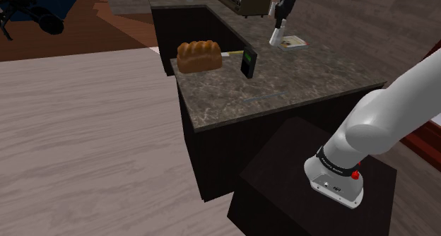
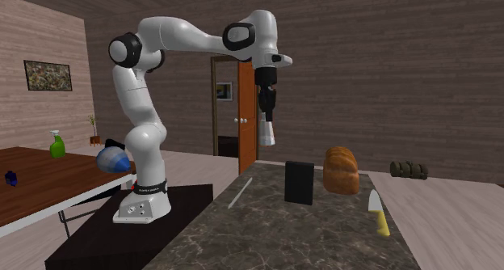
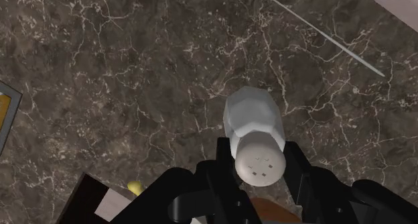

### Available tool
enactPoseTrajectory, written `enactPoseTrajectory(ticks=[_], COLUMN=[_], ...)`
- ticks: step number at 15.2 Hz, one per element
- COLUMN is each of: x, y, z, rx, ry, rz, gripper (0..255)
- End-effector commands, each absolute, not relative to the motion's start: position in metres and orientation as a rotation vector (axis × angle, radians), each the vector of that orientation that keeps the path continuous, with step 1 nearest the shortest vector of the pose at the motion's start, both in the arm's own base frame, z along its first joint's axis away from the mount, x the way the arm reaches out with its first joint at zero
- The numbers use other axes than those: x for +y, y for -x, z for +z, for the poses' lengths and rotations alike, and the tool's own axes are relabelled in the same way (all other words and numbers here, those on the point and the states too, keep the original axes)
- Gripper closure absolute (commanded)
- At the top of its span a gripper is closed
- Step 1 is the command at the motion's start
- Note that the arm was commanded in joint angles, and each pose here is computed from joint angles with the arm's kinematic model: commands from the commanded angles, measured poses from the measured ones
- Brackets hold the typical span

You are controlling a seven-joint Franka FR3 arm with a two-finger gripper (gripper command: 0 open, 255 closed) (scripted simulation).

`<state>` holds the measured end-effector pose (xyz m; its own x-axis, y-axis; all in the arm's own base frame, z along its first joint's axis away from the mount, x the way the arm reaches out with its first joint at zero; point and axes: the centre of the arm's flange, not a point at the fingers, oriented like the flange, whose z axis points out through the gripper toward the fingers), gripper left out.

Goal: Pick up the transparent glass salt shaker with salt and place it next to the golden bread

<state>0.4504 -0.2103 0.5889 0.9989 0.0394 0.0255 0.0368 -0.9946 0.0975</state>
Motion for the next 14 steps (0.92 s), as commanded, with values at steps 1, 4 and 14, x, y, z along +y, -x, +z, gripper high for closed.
enactPoseTrajectory(ticks=[1,4,14], x=[-0.197,-0.173,-0.108], y=[-0.474,-0.505,-0.59], z=[0.588,0.588,0.578], rx=[0.057,0.057,0.057], ry=[-3.044,-3.044,-3.044], rz=[0.042,0.042,0.042], gripper=[255,255,255])
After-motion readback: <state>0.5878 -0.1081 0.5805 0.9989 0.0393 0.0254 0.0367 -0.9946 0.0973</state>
